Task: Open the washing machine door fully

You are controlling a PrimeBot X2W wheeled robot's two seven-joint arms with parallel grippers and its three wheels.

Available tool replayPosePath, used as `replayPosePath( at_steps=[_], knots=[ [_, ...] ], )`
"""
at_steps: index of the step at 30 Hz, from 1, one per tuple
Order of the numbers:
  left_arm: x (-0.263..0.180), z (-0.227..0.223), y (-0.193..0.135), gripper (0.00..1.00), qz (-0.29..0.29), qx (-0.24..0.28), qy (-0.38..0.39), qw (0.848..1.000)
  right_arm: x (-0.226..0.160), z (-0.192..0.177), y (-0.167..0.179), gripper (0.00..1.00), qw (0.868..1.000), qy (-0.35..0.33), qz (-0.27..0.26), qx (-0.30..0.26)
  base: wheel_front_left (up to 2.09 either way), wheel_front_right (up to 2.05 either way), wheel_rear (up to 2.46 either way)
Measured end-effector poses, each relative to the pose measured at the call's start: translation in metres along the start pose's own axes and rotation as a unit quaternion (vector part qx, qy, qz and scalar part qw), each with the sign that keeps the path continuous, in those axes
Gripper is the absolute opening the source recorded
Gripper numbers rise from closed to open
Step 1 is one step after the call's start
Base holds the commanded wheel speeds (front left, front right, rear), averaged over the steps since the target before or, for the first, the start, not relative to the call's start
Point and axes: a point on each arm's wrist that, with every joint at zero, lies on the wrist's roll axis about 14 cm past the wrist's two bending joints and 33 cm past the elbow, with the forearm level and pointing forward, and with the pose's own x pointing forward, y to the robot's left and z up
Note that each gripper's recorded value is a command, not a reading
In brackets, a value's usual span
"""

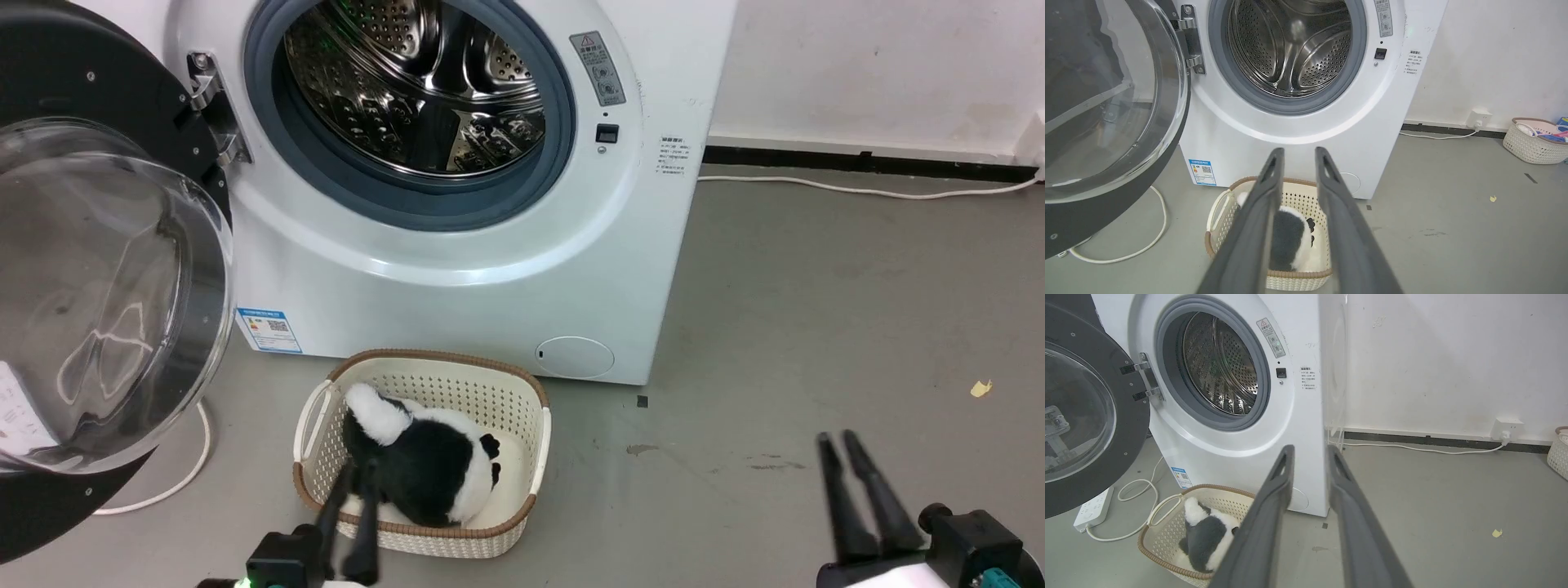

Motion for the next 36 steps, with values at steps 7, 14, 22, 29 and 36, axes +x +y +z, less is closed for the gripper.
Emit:
replayPosePath(
  at_steps=[7,14,22,29,36],
  knots=[
    [0.0007,-0.0003,0.0007,0.0,0.0,0.0,0.003,1.0,-0.0003,-0.0006,-0.0007,0.0,1.0,0.004,-0.001,0.0,0.0,0.0,0.0],
    [0.0019,0.0001,0.0005,0.0,-0.002,0.003,0.006,1.0,-0.0007,-0.0017,-0.0015,0.0,1.0,0.01,-0.002,-0.002,0.0,0.0,0.0],
    [0.0036,0.0019,0.0012,0.0,-0.002,0.009,0.007,1.0,-0.0012,-0.0029,-0.0022,0.0,1.0,0.017,-0.003,-0.007,0.0,0.0,0.0],
    [0.0053,0.003,0.0026,0.0,-0.002,0.011,0.009,1.0,-0.0013,-0.0029,-0.0027,0.0,1.0,0.021,-0.003,-0.01,0.0,0.0,0.0],
    [0.007,0.0036,0.0019,0.0,-0.005,0.016,0.013,1.0,-0.0017,-0.0042,-0.0032,0.0,0.999,0.029,-0.003,-0.018,0.0,0.0,0.0]
  ],
)
